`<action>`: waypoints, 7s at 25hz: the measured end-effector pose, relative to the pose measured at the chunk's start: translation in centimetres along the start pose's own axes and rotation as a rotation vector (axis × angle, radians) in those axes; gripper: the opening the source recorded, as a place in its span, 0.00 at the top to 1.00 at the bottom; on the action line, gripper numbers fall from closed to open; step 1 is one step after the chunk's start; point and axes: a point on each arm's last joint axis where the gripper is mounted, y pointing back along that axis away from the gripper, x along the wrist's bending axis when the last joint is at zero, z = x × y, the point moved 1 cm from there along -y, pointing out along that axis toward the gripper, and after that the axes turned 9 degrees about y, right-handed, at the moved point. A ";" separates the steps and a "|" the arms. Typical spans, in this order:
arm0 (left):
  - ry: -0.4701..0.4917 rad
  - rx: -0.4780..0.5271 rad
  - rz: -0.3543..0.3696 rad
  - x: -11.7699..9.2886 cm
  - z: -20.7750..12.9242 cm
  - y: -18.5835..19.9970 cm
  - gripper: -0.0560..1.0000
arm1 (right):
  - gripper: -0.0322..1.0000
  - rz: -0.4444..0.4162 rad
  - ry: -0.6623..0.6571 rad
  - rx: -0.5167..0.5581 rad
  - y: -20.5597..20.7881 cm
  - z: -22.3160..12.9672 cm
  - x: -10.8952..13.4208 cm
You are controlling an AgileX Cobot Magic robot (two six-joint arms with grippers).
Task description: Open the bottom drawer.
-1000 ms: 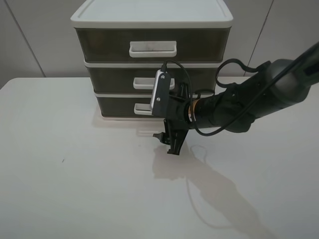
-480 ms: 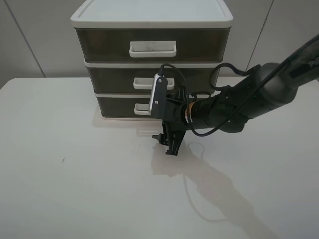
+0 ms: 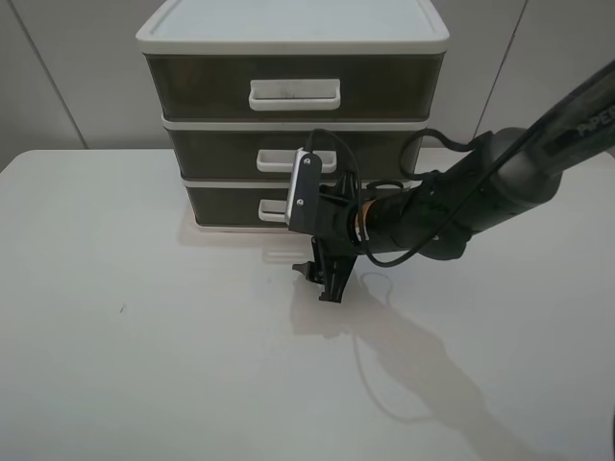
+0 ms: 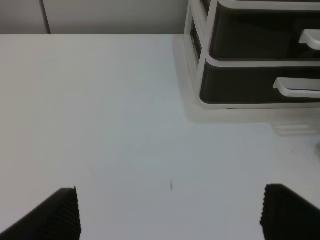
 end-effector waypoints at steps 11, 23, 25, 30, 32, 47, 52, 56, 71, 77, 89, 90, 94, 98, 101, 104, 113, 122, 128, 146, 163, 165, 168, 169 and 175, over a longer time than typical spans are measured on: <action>0.000 0.000 0.000 0.0 0.0 0.0 0.24 | 0.27 -0.010 -0.003 -0.011 -0.1 0.0 -0.1; 0.000 0.000 0.000 0.0 0.0 0.0 0.24 | 0.44 -0.017 -0.010 -0.017 -0.4 -0.3 -0.2; 0.000 0.000 0.000 0.0 0.0 0.0 0.24 | 0.57 -0.026 -0.011 -0.023 -0.4 -0.2 -0.4; 0.000 0.000 0.000 0.0 0.0 0.0 0.24 | 0.88 -0.035 -0.011 -0.025 -0.4 -0.2 -0.7; 0.000 0.000 0.000 0.0 0.0 0.0 0.24 | 0.88 -0.034 -0.007 -0.023 -0.3 -0.2 -0.7; 0.000 0.000 0.000 0.0 0.0 0.0 0.24 | 0.88 -0.012 0.016 0.003 0.0 -0.2 -0.7; 0.000 0.000 0.000 0.0 0.0 0.0 0.24 | 0.89 -0.003 0.019 0.011 0.0 -0.3 -0.6; 0.000 0.000 0.000 0.0 0.0 0.0 0.24 | 0.89 0.011 0.044 0.028 0.3 -0.3 -0.7; 0.000 0.000 0.000 0.0 0.0 0.0 0.24 | 0.89 0.058 0.082 0.081 1.4 0.1 -0.2; 0.000 0.000 0.000 0.0 0.0 0.0 0.24 | 0.89 0.080 0.093 0.094 1.5 0.6 0.3; 0.000 0.000 0.000 0.0 0.0 0.0 0.24 | 0.89 0.117 0.100 0.141 2.2 1.3 0.7; 0.000 0.000 0.000 0.0 0.0 0.0 0.24 | 0.89 0.119 0.097 0.144 2.3 1.4 0.8; 0.000 0.000 0.000 0.0 0.0 0.0 0.24 | 0.89 0.134 0.092 0.154 2.3 1.8 1.1; 0.000 0.000 0.000 0.0 0.0 0.0 0.24 | 0.89 0.144 0.063 0.160 2.5 2.3 1.5; 0.000 0.000 0.000 0.0 0.0 0.0 0.24 | 0.89 0.157 0.056 0.160 3.0 2.7 2.2; 0.000 0.000 0.000 0.0 0.0 0.0 0.24 | 0.89 0.162 0.054 0.165 3.5 2.6 2.4; 0.000 0.001 0.000 0.0 0.0 0.0 0.24 | 0.89 0.197 0.056 0.173 4.5 3.0 3.8; 0.000 0.001 0.000 0.0 0.0 0.0 0.24 | 0.90 0.240 0.056 0.181 4.6 4.3 5.2; 0.000 0.001 0.000 0.0 0.0 0.0 0.24 | 0.90 0.264 0.062 0.196 4.7 4.6 5.8; 0.000 0.001 0.000 0.0 0.0 0.0 0.24 | 0.60 0.289 0.125 0.225 5.4 4.4 6.1; 0.000 0.001 0.000 0.0 0.0 0.0 0.24 | 0.37 0.252 0.155 0.215 7.1 5.0 5.0; 0.000 0.001 0.000 0.0 0.0 0.0 0.24 | 0.37 0.244 0.156 0.215 7.5 5.1 4.7; 0.000 0.001 0.000 0.0 0.0 0.0 0.24 | 0.37 0.230 0.155 0.214 8.1 5.3 4.3; 0.000 0.001 0.000 0.0 0.0 0.0 0.24 | 0.37 0.223 0.154 0.212 8.4 5.4 4.1; 0.000 0.001 0.000 0.0 0.0 0.0 0.24 | 0.37 0.193 0.104 0.213 10.6 6.0 3.1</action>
